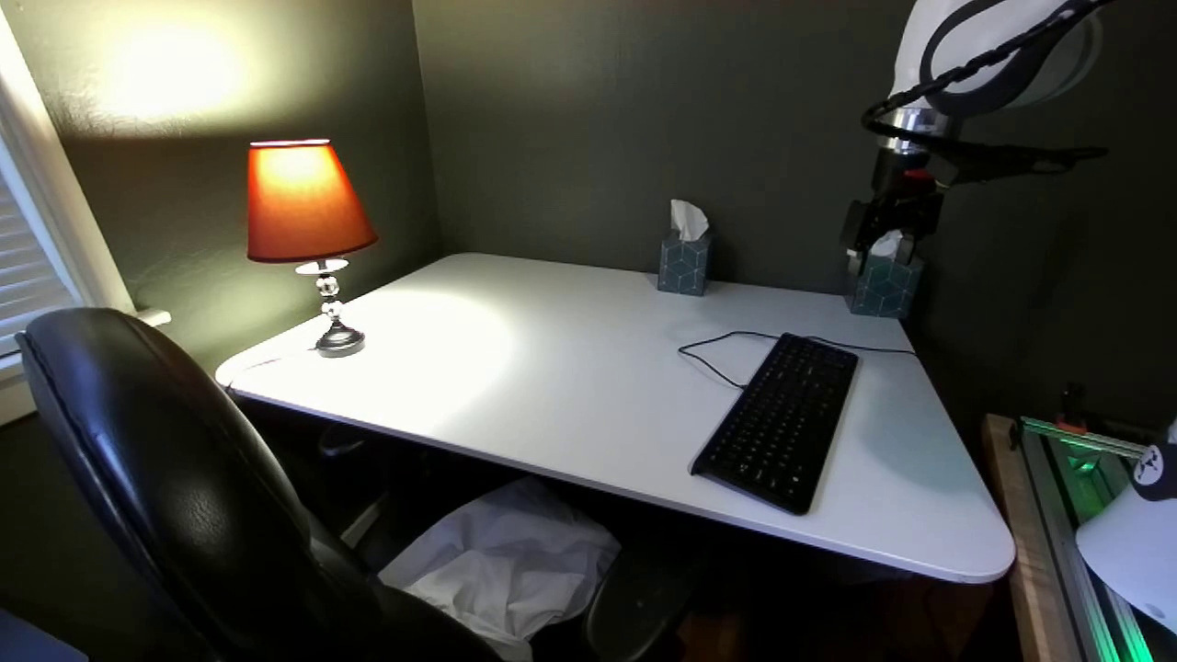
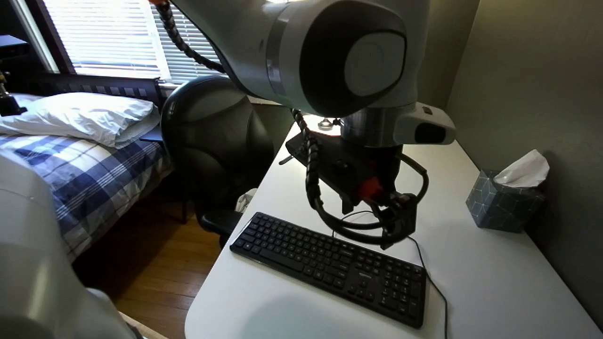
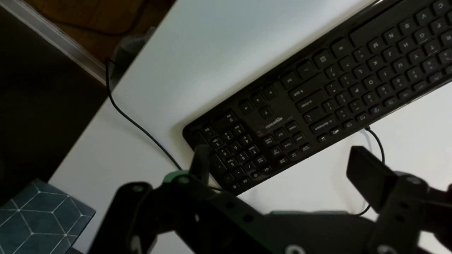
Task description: Press a button on the keyboard
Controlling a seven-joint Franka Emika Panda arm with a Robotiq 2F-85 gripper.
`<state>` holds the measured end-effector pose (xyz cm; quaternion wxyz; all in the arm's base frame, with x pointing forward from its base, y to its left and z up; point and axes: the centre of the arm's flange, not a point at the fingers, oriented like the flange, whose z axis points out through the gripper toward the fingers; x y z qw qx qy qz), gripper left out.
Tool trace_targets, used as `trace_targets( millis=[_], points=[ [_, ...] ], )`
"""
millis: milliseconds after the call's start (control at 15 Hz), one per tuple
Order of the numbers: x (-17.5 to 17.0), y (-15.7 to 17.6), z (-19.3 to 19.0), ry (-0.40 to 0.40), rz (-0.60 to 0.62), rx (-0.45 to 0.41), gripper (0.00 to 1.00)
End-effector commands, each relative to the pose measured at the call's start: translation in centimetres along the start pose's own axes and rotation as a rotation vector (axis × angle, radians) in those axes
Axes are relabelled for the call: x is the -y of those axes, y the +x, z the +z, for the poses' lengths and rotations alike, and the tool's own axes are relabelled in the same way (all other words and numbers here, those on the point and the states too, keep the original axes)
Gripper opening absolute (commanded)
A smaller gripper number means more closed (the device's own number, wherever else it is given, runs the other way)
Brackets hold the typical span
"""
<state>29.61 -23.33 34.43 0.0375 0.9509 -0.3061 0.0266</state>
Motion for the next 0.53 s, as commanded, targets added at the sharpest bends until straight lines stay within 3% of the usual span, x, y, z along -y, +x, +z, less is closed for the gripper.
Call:
trace_targets(
  millis=[0, 467],
  points=[
    [0.01, -0.18, -0.19, 0.001, 0.000, -0.006, 1.00],
    [-0.02, -0.25, -0.51, 0.002, 0.000, -0.015, 1.00]
  ],
)
